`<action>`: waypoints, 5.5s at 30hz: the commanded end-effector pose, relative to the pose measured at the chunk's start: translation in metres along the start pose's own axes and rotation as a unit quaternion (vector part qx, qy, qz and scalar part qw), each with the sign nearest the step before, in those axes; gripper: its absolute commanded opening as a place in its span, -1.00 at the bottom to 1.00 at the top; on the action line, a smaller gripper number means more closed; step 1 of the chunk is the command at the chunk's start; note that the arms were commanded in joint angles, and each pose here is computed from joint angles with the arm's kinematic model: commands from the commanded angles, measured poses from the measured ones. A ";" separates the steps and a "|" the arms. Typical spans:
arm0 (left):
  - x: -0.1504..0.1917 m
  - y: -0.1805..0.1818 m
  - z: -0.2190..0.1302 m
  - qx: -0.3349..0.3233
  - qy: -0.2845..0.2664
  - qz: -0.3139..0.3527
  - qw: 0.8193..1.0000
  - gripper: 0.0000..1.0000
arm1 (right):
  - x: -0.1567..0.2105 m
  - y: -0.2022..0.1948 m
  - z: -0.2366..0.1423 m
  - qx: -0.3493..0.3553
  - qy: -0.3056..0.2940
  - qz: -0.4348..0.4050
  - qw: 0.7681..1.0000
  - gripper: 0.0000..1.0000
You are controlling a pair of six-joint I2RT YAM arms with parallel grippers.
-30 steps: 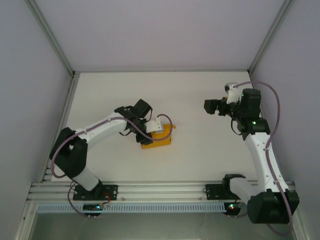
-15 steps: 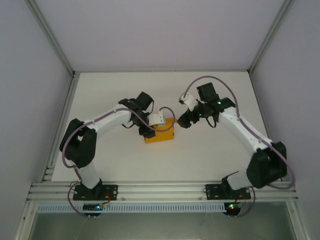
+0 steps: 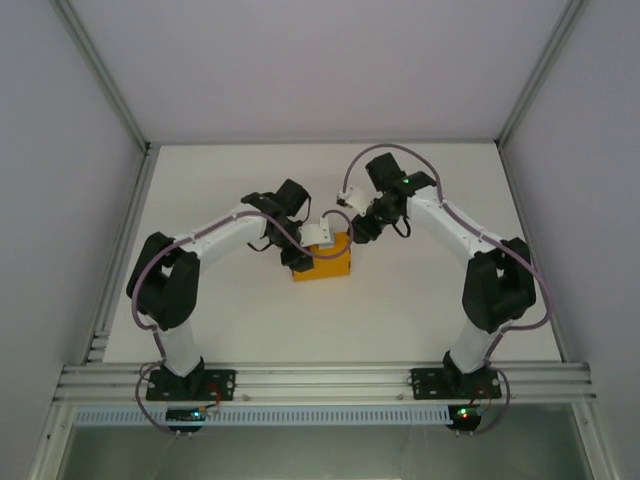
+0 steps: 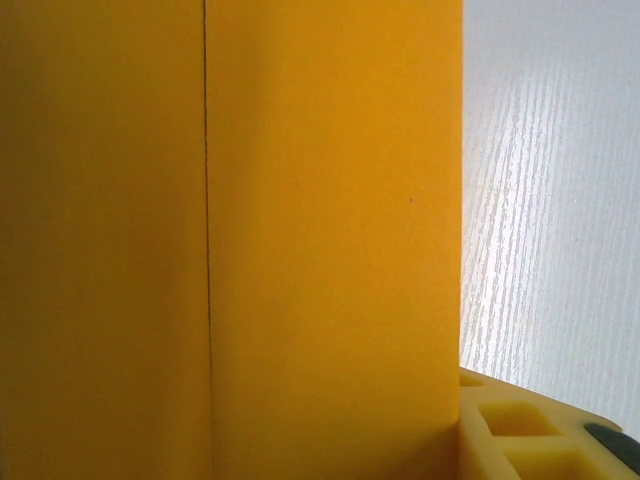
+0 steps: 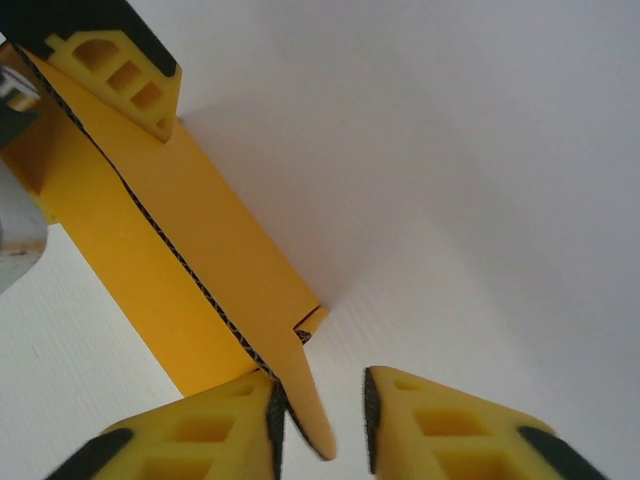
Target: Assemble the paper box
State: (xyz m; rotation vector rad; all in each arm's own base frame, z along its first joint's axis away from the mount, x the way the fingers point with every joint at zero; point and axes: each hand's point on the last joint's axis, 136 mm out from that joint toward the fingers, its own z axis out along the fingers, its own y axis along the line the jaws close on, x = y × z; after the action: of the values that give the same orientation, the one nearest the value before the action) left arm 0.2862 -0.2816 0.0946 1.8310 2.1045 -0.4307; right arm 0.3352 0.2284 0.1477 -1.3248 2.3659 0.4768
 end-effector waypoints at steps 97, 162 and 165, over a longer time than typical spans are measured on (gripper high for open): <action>0.028 0.020 -0.081 -0.207 -0.082 -0.296 0.929 -0.68 | 0.054 0.048 0.061 0.147 -0.054 0.253 0.955 -1.00; 0.100 0.010 -0.077 -0.211 0.030 -0.598 0.773 -0.76 | 0.076 0.054 0.060 0.274 -0.022 0.263 0.925 -1.00; 0.098 0.008 -0.072 -0.202 0.020 -0.603 0.771 -0.76 | 0.077 0.054 0.060 0.274 -0.022 0.261 0.926 -1.00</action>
State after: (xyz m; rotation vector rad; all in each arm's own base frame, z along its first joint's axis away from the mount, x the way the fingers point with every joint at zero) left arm 0.2886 -0.1936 0.1302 0.1045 2.7799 -0.3451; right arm 0.2954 0.2702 0.1238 -0.2996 2.3196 0.2059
